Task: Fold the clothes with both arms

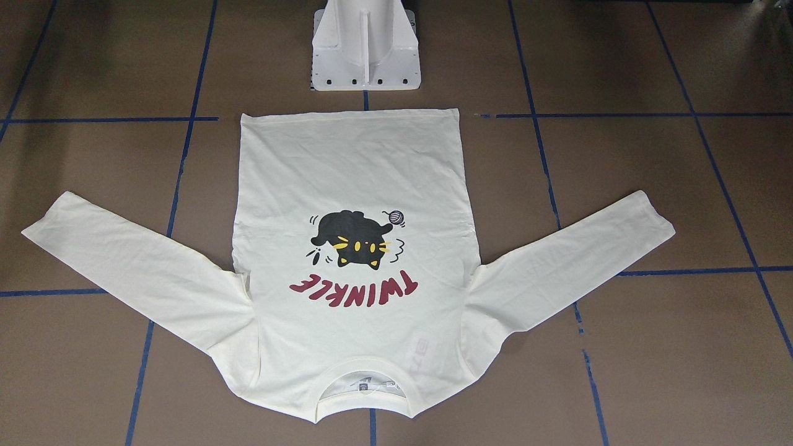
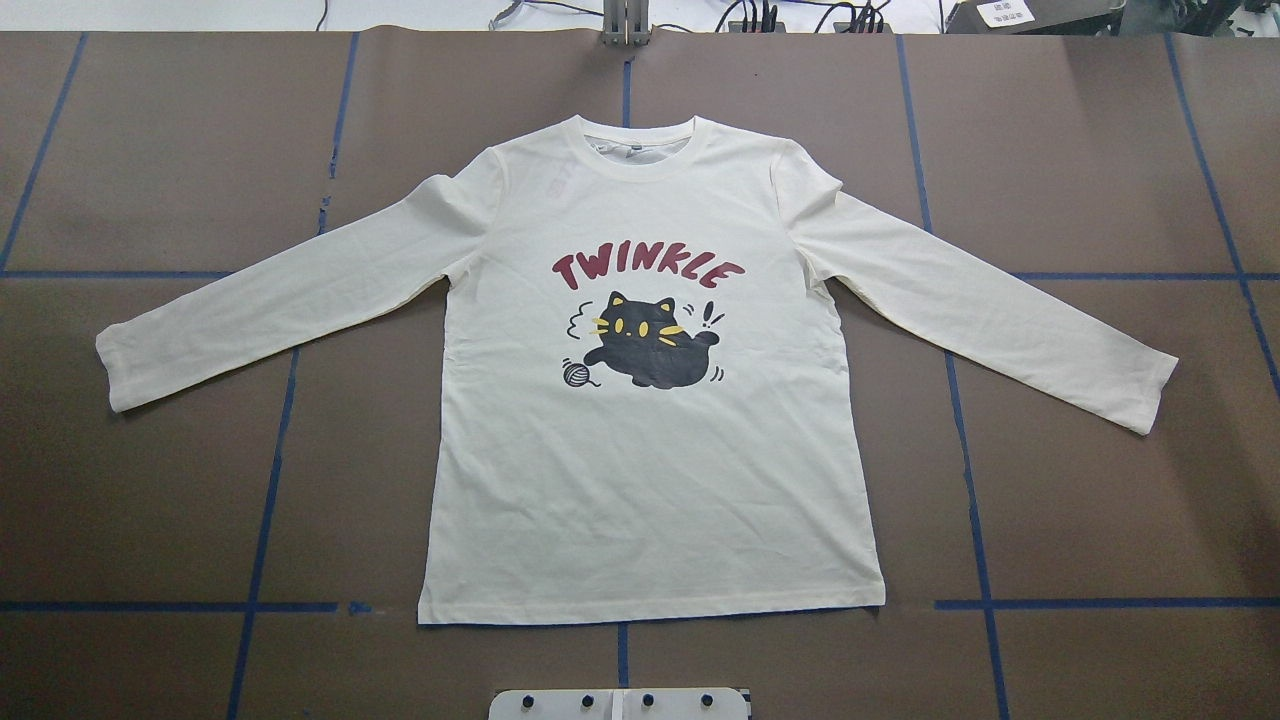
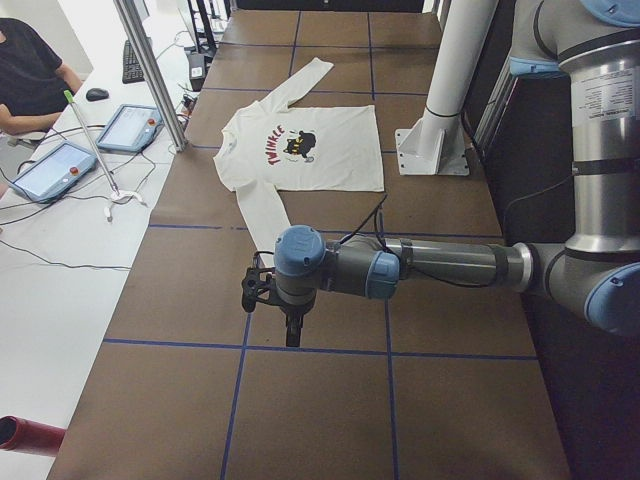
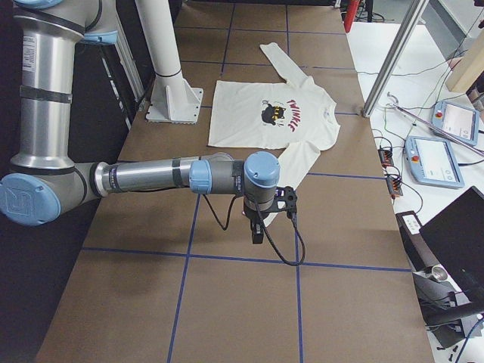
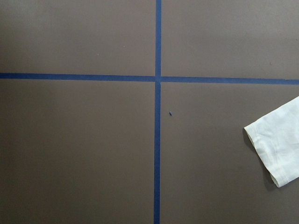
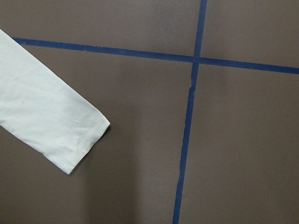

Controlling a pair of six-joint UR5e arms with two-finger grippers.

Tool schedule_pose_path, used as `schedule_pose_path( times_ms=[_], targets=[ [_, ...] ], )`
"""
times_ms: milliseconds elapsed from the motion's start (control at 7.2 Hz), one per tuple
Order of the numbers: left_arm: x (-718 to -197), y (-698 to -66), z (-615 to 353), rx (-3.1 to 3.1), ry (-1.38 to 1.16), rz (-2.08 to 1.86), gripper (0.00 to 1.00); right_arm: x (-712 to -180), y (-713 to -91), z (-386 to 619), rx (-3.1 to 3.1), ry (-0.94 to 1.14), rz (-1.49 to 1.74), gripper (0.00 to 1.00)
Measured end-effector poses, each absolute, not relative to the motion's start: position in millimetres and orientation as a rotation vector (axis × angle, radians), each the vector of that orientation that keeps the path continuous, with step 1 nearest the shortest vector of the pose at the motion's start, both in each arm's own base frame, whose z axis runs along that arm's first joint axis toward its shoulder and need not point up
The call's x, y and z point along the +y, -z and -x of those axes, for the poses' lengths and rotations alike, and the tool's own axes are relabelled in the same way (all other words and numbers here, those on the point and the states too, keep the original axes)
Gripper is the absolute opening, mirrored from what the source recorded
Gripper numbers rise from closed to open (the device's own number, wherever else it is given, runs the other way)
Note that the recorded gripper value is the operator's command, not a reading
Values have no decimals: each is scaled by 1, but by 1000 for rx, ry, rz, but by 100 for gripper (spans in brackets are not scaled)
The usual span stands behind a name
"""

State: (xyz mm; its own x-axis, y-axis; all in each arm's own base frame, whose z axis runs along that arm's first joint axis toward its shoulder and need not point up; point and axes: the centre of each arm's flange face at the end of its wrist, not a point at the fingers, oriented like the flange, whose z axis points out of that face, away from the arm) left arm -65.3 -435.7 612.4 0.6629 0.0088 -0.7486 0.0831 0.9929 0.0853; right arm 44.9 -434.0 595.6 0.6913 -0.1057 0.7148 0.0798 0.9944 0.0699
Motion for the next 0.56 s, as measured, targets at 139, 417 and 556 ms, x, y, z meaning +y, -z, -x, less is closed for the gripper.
schedule_pose_path(
  times_ms=[139,417,556],
  targets=[
    [-435,-604,65,846,36,-131,100,-434,-595,-45,-801,104,-36,100],
    [-429,-584,65,846,18,-167,100,-432,-590,-44,-803,109,-45,100],
    [-427,-583,65,845,20,-167,100,-431,-587,-43,-807,114,-50,100]
  ],
)
